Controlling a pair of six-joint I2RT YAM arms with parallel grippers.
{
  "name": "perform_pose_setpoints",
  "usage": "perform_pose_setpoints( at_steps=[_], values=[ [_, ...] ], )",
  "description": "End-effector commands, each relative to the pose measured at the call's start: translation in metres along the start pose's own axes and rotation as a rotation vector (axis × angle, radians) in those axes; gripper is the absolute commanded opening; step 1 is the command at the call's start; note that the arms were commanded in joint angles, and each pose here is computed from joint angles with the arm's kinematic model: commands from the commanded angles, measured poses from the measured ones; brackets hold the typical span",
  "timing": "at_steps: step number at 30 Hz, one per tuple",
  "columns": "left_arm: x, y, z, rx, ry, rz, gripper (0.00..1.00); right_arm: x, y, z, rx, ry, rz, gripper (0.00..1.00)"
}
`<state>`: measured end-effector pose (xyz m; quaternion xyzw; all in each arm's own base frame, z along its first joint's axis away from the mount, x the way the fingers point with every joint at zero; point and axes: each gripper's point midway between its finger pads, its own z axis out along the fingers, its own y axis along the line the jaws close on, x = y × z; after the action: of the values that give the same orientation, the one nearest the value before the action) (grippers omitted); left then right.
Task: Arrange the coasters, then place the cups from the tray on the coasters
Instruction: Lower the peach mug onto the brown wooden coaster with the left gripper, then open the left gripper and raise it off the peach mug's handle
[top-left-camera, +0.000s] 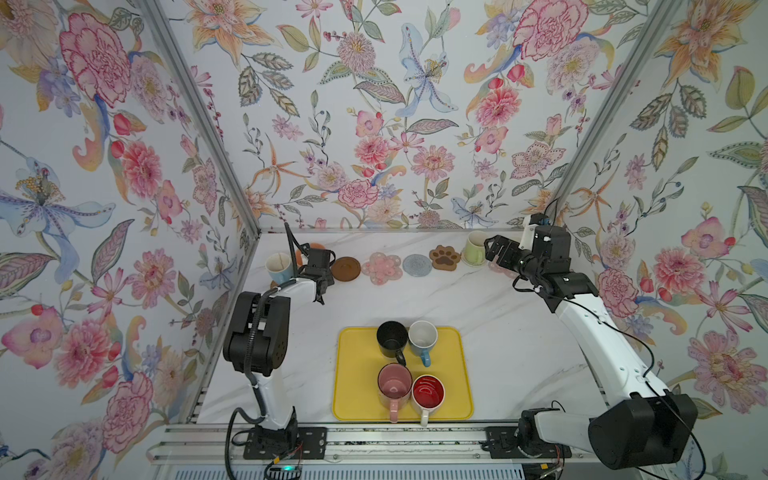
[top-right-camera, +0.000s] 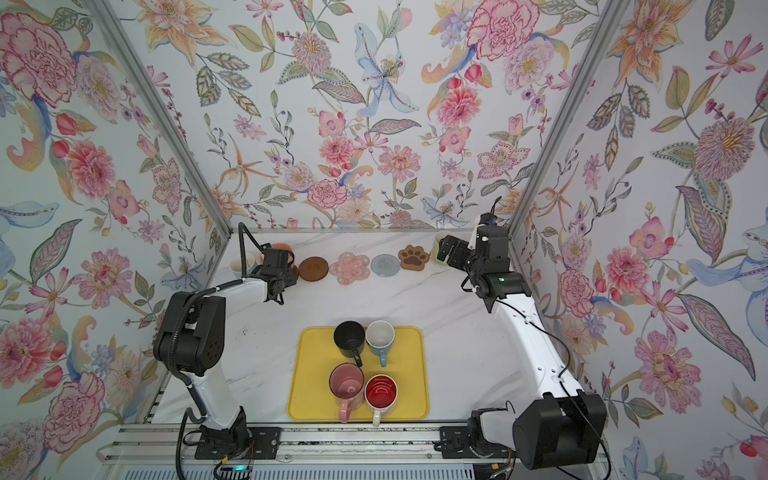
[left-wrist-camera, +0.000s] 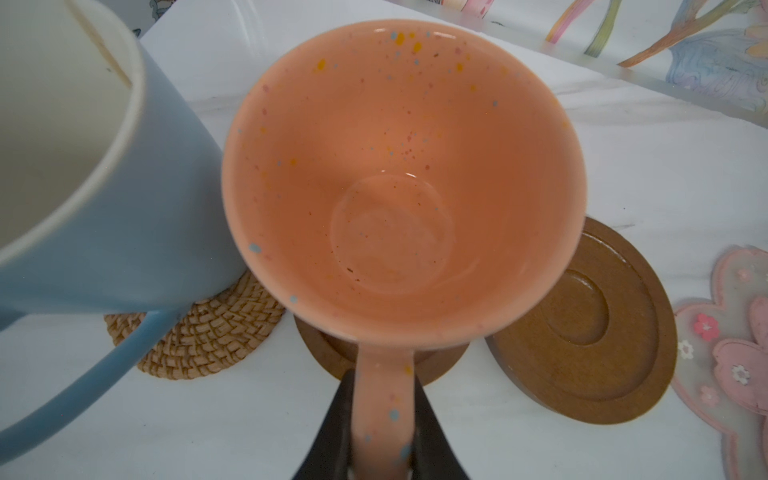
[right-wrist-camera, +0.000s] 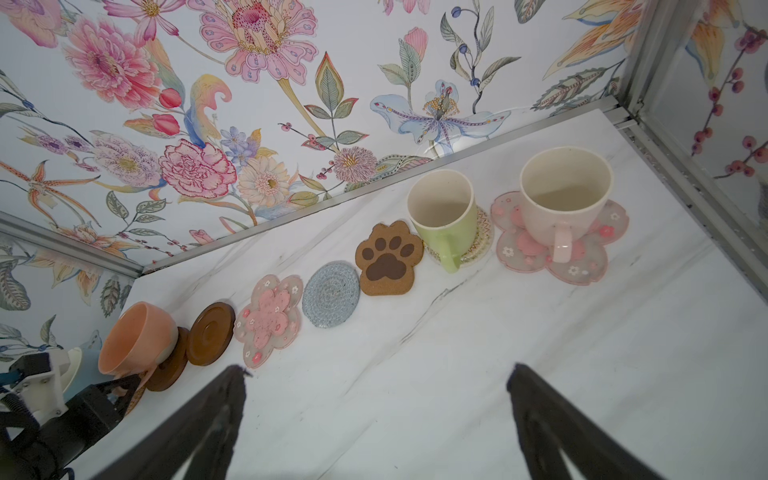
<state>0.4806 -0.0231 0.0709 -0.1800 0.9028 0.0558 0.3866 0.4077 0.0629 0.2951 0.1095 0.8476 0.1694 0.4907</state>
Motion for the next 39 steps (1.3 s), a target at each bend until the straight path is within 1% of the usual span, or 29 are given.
perform_pose_setpoints(
  at_steps=[1, 4, 8, 14, 16, 17, 19, 22, 25, 28, 31, 35, 39],
  values=[
    [0.007, 0.004, 0.005, -0.014, 0.04, -0.007, 0.24, -0.005, 0.002, -0.008, -0.008, -0.017, -0.012, 0.99],
    [0.008, 0.005, 0.005, -0.015, 0.043, -0.007, 0.27, -0.005, 0.002, -0.008, -0.01, -0.019, -0.014, 0.99],
    [0.007, 0.004, 0.005, -0.012, 0.043, -0.008, 0.25, -0.006, 0.002, -0.007, -0.01, -0.017, -0.013, 0.99],
    [0.005, 0.003, 0.004, -0.006, 0.043, -0.009, 0.26, -0.005, 0.003, -0.007, -0.011, -0.017, -0.013, 0.99],
    [0.003, 0.002, 0.001, 0.001, 0.041, -0.009, 0.31, -0.005, 0.003, -0.007, -0.012, -0.016, -0.012, 0.99],
    [0.0, 0.001, -0.001, 0.007, 0.038, -0.011, 0.37, -0.005, 0.003, -0.007, -0.011, -0.016, -0.012, 0.99],
    [-0.004, 0.001, -0.007, 0.014, 0.027, -0.016, 0.5, -0.005, 0.002, -0.006, -0.012, -0.014, -0.011, 0.99],
    [-0.015, -0.001, -0.018, 0.034, 0.002, -0.019, 0.62, -0.004, 0.002, -0.006, -0.011, -0.012, -0.01, 0.99],
    [-0.026, -0.003, -0.03, 0.054, -0.02, -0.021, 0.78, -0.003, 0.001, -0.004, -0.01, -0.008, -0.009, 0.99],
    [-0.038, -0.005, -0.044, 0.079, -0.045, -0.02, 0.87, -0.002, 0.001, -0.004, -0.01, -0.005, -0.007, 0.99],
    [-0.05, -0.007, -0.062, 0.11, -0.068, -0.017, 0.99, 0.001, 0.0, -0.003, -0.005, 0.005, -0.004, 0.99],
    [-0.068, -0.008, -0.096, 0.159, -0.116, -0.011, 0.99, 0.008, -0.003, -0.001, 0.007, 0.034, 0.001, 0.99],
    [-0.091, -0.006, -0.143, 0.219, -0.209, 0.004, 0.99, 0.021, -0.006, -0.001, 0.017, 0.085, 0.014, 0.99]
  ],
)
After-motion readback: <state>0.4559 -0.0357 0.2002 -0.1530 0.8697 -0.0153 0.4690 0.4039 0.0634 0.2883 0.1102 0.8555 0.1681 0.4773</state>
